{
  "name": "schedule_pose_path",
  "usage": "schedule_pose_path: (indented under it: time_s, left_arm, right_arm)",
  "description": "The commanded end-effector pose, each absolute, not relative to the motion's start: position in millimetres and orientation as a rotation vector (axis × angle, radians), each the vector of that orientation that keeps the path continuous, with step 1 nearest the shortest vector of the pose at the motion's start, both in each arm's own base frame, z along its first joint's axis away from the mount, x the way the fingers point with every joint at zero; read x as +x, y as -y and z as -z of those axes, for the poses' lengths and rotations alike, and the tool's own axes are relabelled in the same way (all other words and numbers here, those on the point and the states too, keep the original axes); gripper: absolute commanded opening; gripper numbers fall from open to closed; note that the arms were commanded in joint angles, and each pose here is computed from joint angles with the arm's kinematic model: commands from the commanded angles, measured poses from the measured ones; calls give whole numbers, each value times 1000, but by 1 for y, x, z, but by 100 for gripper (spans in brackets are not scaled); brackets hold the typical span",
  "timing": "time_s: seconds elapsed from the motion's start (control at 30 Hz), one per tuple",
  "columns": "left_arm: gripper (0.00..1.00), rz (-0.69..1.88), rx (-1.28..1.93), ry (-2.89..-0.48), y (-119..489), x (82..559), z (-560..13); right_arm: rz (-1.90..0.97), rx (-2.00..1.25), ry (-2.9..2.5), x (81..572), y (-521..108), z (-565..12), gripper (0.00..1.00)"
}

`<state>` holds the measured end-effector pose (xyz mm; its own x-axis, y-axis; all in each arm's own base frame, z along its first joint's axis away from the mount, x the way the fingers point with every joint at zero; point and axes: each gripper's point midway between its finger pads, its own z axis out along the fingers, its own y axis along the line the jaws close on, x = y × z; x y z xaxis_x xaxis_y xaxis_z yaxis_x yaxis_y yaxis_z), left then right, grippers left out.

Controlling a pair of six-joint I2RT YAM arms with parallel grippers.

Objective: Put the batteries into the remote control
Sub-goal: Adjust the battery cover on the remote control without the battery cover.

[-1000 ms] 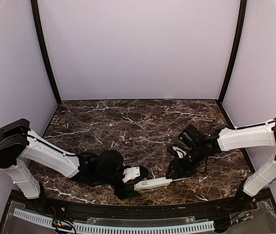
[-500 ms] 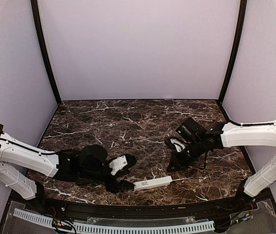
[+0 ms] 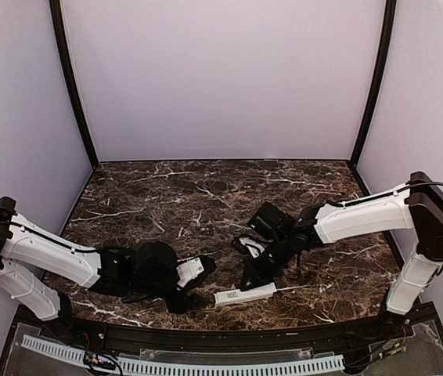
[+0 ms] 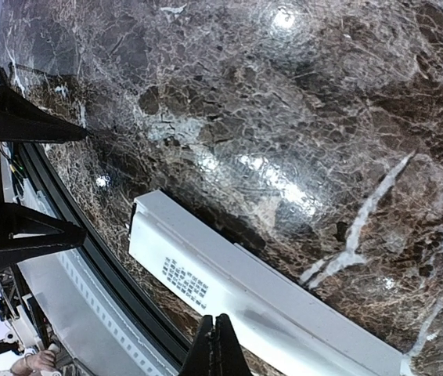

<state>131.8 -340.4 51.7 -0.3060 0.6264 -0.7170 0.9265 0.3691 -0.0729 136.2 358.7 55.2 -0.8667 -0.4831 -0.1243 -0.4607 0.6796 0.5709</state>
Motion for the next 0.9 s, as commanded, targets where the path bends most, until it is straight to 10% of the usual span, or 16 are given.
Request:
schedule_pose_path:
  time_s: [0.0,0.87]
  left_arm:
    - [59,653,1364,-2015,345,131,-56]
    - [72,646,1591,-1811,379,124,-38]
  right_arm:
    - [963,801,2854,138,-362,-51,0]
    - [1034,848,2827,137,-370,-76,0]
